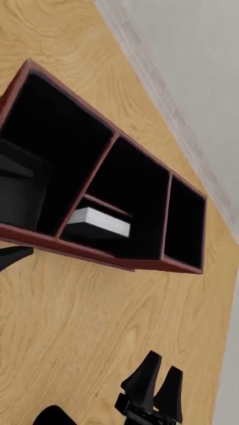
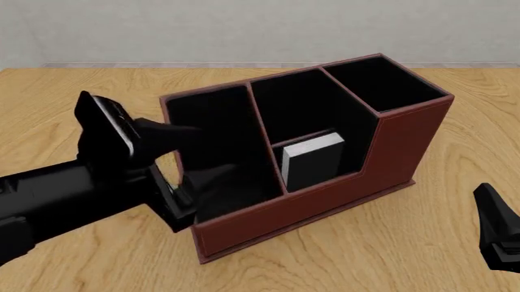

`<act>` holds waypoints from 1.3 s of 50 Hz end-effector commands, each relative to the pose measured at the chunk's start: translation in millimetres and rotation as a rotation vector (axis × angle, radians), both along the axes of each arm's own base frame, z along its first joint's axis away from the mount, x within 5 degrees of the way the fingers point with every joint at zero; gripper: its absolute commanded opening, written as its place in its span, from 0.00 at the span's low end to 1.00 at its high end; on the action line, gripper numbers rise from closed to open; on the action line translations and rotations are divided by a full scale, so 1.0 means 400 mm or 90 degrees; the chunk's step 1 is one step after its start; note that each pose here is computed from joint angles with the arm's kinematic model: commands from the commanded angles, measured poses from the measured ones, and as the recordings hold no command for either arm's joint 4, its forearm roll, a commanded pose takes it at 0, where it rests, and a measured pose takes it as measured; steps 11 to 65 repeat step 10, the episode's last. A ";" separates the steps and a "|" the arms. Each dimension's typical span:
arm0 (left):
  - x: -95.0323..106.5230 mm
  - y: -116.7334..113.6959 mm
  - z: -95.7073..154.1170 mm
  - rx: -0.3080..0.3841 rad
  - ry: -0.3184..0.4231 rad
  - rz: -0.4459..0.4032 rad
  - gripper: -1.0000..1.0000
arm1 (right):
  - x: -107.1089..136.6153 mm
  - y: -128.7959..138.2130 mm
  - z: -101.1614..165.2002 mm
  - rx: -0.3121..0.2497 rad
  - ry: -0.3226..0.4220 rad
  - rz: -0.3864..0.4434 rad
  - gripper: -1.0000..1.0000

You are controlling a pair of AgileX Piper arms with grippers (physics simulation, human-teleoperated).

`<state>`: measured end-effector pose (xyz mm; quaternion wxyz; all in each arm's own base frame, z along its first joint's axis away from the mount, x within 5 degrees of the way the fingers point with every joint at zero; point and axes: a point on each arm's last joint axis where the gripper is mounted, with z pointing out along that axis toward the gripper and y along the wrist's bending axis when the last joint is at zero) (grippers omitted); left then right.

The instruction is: Pick up the book and place it in the back compartment of the caddy.

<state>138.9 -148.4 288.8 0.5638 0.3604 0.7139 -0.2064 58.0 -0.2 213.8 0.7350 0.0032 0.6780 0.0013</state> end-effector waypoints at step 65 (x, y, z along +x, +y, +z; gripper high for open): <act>-0.047 0.070 0.038 -0.009 -0.022 0.017 1.00 | 0.000 0.000 0.000 0.000 0.000 0.000 1.00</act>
